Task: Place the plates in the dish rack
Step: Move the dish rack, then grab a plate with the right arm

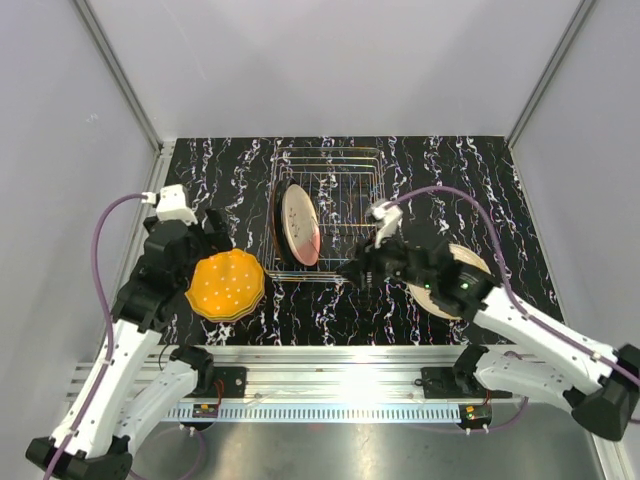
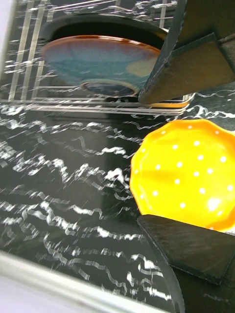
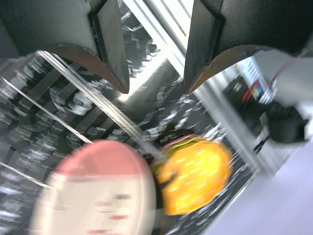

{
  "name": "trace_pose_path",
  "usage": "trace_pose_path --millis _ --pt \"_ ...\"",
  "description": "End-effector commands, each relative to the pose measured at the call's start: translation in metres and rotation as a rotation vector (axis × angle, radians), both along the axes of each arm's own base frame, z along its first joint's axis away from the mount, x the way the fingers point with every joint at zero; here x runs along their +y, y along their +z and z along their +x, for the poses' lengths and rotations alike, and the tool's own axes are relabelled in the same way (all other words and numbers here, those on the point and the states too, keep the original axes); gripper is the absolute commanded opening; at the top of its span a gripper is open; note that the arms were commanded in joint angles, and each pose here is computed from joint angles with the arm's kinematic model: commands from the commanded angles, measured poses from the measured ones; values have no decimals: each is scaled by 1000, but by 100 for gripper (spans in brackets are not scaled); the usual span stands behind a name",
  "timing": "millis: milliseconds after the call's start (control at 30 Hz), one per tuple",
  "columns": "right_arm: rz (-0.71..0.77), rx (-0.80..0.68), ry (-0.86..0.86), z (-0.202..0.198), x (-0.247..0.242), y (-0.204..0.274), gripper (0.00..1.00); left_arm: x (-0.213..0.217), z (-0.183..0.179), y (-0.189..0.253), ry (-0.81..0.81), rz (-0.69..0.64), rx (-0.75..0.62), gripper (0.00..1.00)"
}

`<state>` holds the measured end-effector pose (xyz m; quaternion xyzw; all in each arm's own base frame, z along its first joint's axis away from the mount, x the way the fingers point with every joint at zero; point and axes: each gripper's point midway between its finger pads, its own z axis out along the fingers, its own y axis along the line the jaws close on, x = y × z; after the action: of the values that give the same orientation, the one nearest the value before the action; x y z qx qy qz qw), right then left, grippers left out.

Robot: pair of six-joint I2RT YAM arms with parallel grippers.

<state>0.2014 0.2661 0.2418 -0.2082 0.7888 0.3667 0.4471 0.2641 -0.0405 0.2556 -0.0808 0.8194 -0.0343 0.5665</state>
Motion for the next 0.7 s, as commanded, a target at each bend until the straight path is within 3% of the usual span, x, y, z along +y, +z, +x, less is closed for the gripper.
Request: trace_pose_path --millis 0,133,167,300,400,667 --pt "59 -194 291 -22 60 47 55 25 -6 17 135 4 -87 99" --pt "-6 -256 430 -31 116 36 53 49 -15 27 264 18 -125 99" --pt "-60 -251 459 -27 131 15 52 54 -19 30 284 14 -140 99" --pt "-31 -308 573 -23 177 16 53 69 -28 40 358 10 -198 99" --pt "-54 -330 683 -26 203 4 56 73 -34 44 375 -2 -229 99" --pt "-286 -317 850 -32 240 -64 56 77 -38 49 395 -8 -244 99"
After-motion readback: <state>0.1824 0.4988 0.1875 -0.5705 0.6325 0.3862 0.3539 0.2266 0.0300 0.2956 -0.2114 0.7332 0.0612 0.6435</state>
